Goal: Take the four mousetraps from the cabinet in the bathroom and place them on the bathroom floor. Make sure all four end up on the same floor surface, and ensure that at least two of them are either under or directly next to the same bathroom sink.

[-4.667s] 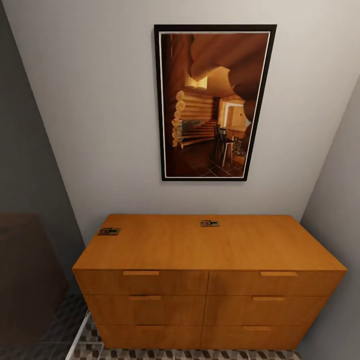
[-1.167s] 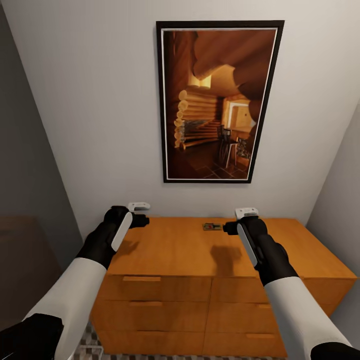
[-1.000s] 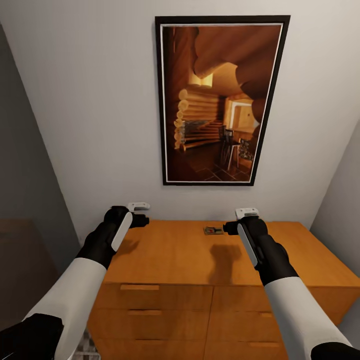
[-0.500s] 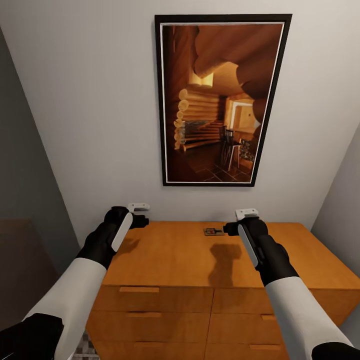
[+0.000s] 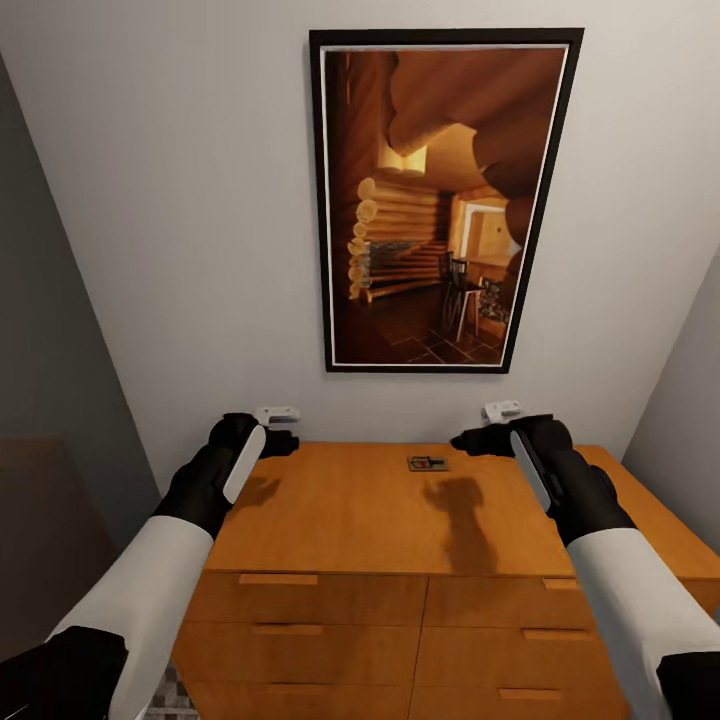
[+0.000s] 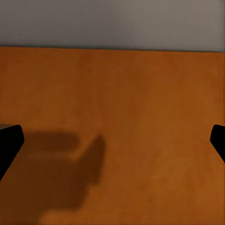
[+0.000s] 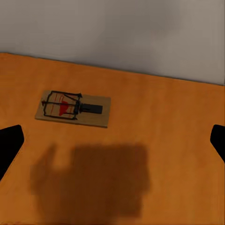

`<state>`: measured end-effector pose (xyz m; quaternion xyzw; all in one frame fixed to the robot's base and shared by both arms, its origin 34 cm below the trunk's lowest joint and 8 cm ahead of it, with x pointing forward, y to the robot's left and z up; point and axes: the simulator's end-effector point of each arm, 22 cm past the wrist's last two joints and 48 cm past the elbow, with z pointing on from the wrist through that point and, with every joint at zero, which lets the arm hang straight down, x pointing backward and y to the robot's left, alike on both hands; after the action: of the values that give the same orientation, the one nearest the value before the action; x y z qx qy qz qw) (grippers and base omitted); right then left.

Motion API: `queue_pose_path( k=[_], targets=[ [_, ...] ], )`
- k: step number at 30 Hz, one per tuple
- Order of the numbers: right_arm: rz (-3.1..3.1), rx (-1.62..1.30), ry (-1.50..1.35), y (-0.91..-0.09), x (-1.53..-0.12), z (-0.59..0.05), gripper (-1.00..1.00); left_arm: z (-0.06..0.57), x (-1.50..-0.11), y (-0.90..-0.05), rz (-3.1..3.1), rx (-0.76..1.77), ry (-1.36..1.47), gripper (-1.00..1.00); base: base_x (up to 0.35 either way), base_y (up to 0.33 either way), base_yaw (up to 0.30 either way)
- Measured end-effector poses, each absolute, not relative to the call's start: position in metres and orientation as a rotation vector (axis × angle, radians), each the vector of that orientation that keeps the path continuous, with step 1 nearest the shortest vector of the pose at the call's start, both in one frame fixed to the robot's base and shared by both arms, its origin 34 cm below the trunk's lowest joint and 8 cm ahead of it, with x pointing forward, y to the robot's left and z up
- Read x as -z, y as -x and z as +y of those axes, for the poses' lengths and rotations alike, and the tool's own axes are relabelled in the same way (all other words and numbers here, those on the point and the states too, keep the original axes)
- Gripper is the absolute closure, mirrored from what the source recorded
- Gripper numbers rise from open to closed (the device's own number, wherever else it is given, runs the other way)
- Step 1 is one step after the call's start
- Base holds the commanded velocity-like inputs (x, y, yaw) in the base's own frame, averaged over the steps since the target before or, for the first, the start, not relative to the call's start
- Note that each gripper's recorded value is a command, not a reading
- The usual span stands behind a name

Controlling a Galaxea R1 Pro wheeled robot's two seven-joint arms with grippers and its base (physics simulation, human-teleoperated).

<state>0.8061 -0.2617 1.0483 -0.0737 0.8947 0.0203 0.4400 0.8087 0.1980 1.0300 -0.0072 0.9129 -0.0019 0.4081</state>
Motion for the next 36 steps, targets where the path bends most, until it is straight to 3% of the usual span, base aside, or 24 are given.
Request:
queue_pose_path(
  k=[13,27,36],
  targets=[
    [2.241,-0.018,0.291,-0.803,-1.056,-0.284,-1.00,0.198,-1.029,-0.808,2.305,0.005,0.018,-1.00,0.000,0.000,0.000],
    [2.266,-0.215,0.411,-0.793,-1.055,-0.255,-1.00,0.197,-1.028,-0.808,2.308,0.007,0.016,-1.00,0.006,0.000,0.000],
    [2.283,-0.235,0.413,-0.793,-1.048,-0.255,-1.00,0.194,-1.028,-0.807,2.309,0.014,0.013,-1.00,0.211,0.000,0.000]
  ],
)
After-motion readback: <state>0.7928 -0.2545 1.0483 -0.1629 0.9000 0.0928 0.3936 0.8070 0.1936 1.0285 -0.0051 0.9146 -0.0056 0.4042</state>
